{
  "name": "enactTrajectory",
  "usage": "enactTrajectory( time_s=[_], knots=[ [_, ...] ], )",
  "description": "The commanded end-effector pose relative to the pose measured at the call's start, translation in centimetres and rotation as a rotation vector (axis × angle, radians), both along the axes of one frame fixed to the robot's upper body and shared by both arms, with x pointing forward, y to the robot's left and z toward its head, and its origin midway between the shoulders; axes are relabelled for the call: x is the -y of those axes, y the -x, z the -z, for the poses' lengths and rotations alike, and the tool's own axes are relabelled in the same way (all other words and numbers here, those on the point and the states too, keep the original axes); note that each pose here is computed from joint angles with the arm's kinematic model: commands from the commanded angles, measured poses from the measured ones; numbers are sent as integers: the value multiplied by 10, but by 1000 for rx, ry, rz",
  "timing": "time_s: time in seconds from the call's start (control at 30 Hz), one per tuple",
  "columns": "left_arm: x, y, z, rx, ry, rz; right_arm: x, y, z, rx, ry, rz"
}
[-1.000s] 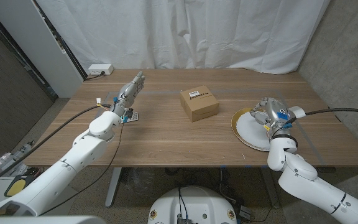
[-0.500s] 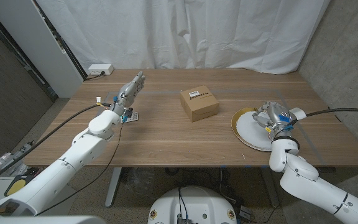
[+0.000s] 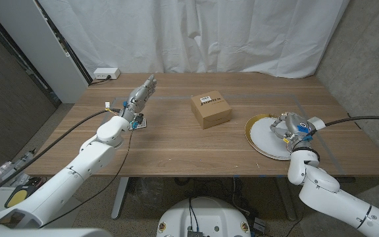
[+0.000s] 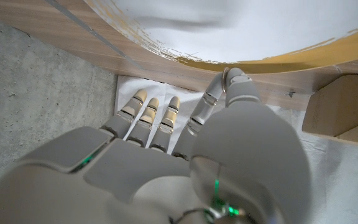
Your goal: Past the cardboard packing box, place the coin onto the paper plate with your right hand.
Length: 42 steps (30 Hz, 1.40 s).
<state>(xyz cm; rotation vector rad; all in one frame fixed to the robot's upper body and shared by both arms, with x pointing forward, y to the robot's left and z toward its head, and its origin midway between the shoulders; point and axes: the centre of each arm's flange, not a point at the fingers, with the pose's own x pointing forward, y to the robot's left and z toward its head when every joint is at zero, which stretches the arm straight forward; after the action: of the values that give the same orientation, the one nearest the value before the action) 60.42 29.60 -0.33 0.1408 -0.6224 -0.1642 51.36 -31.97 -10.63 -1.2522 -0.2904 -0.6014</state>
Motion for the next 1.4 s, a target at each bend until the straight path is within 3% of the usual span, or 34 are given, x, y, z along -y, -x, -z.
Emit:
enactTrajectory(
  time_s=[0.03, 0.83, 1.4],
  knots=[
    [-1, 0, 2, -7, -2, -6, -3, -11, 8, -15, -4, -4],
    [-12, -2, -1, 0, 5, -16, -9, -14, 9, -26, -8, -7],
    [-10, -4, -4, -3, -9, -6, -8, -9, 12, -32, -16, 7]
  ],
)
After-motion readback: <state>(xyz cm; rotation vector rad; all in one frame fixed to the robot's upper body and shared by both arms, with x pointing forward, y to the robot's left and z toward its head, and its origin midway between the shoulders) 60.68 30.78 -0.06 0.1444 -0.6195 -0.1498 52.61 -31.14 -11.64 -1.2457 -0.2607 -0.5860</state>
